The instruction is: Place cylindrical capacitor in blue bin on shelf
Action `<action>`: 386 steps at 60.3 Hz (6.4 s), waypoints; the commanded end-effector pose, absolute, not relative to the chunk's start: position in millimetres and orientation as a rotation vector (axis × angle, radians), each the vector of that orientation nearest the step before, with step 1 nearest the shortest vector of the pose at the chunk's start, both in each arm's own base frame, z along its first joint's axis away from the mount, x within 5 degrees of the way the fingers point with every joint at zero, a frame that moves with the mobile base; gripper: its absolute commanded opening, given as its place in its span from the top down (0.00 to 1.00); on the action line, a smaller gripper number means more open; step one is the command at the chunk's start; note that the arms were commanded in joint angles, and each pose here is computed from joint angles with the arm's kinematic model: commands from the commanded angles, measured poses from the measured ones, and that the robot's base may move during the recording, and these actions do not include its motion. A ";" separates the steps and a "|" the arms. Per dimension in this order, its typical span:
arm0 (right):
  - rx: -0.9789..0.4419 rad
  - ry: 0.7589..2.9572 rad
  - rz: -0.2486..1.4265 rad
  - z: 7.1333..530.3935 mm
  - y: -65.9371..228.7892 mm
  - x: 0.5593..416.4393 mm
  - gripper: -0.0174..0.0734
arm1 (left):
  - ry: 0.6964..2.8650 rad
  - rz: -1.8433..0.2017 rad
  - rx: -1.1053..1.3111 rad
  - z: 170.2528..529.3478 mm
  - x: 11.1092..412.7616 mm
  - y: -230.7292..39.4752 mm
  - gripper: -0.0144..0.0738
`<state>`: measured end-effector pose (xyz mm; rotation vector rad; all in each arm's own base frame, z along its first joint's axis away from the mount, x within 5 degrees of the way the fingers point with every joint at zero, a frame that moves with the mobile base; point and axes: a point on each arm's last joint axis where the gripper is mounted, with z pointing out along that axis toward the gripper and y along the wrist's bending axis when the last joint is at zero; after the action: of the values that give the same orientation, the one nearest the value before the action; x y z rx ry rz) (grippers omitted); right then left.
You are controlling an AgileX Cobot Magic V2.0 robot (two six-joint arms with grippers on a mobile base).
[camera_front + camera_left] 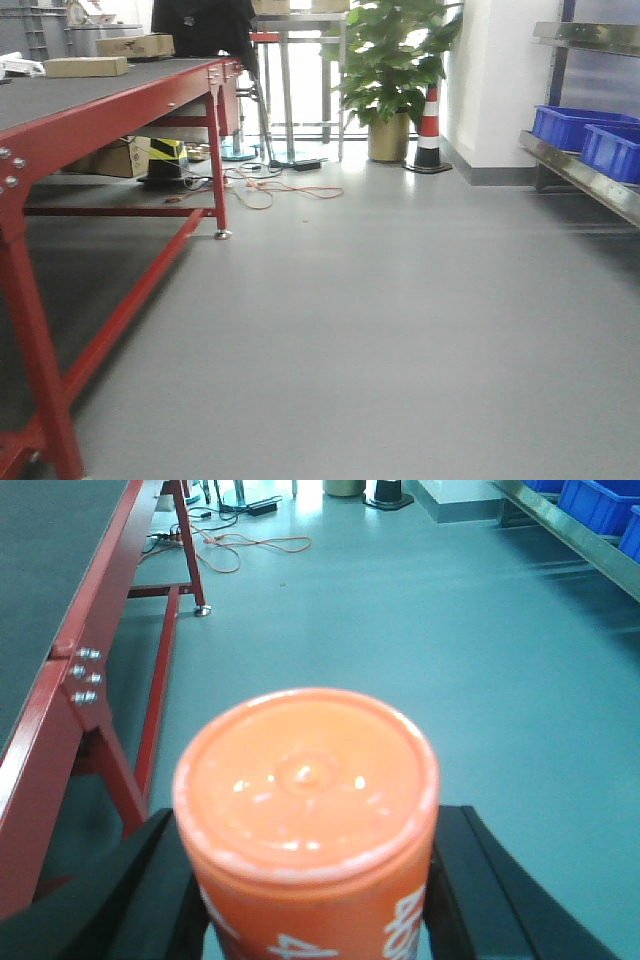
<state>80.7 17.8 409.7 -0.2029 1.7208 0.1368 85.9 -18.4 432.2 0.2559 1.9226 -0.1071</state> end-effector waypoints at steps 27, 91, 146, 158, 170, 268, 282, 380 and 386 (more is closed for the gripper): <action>-0.205 1.684 0.128 414.6 17.4 79.9 0.99 | 1.896 -0.119 0.257 435.0 85.3 -19.2 0.96; -0.205 1.684 0.128 414.6 17.4 79.9 0.99 | 1.896 -0.117 0.257 435.0 85.4 -19.1 0.96; -0.205 1.684 0.128 414.6 17.4 79.9 0.99 | 1.896 -0.113 0.257 435.0 85.4 -18.9 0.96; -0.205 1.684 0.128 414.6 17.4 79.9 0.99 | 1.896 -0.113 0.257 435.0 85.4 -18.9 0.96; -0.205 1.684 0.128 414.6 17.4 79.9 0.99 | 1.896 -0.113 0.257 435.0 85.4 -18.9 0.96; -0.205 1.684 0.128 414.6 17.4 79.9 0.99 | 1.896 -0.111 0.258 435.0 85.4 -18.7 0.96; -0.205 1.684 0.128 414.6 17.4 79.9 0.99 | 1.896 -0.111 0.258 435.0 85.4 -18.7 0.96; -0.171 1.567 0.146 425.5 17.1 80.7 0.99 | 1.877 -0.377 0.651 495.8 251.1 -162.9 0.96; -0.171 1.567 0.146 425.5 17.1 80.7 0.99 | 1.890 -0.390 0.684 487.0 277.6 -189.9 0.96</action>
<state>81.9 17.2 420.2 -0.1753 1.6071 0.1412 259.2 -168.2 489.6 0.6656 1.9052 -0.3631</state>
